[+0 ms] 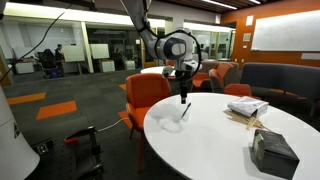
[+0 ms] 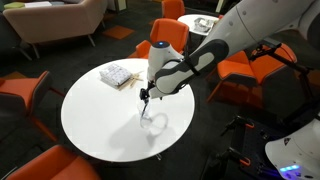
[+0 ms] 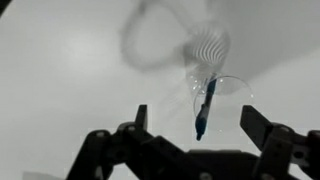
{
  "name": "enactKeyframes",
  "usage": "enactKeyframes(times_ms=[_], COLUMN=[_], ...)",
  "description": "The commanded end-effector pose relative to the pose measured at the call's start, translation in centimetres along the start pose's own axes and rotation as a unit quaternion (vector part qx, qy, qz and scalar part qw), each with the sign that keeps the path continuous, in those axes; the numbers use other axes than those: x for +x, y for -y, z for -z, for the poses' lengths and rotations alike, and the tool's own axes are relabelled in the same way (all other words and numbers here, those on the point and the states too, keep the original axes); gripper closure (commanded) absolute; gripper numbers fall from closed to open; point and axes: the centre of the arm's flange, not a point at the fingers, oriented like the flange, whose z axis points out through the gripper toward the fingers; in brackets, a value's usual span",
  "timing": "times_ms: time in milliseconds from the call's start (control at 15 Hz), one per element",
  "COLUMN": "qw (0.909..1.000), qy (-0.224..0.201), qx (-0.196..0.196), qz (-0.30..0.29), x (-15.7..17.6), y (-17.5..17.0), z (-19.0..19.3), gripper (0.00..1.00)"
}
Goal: Move the cup slightly to the bottom on the table
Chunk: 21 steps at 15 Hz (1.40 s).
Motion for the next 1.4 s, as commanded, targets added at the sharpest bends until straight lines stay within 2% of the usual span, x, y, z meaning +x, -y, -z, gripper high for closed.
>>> enactKeyframes(times_ms=[0,600,667,733,933,1000,1133,1333], qw=[0.9991,0.9963,0.9961,0.9958,0.9951,0.9949,0.9944,0.9938], qy=[0.014,0.044,0.048,0.052,0.057,0.059,0.062,0.064], qx=[-0.007,-0.019,-0.021,-0.025,-0.033,-0.034,-0.040,-0.048], qz=[-0.039,-0.072,-0.072,-0.072,-0.074,-0.074,-0.076,-0.077], x=[1.2,1.6,1.6,1.5,1.4,1.3,1.2,1.2], y=[1.6,1.9,1.9,1.8,1.3,1.1,0.5,-0.6], z=[-2.2,-7.3,-7.7,-8.1,-8.9,-9.1,-9.4,-9.7], gripper=[0.00,0.00,0.03,0.17,0.29,0.47,0.57,0.83])
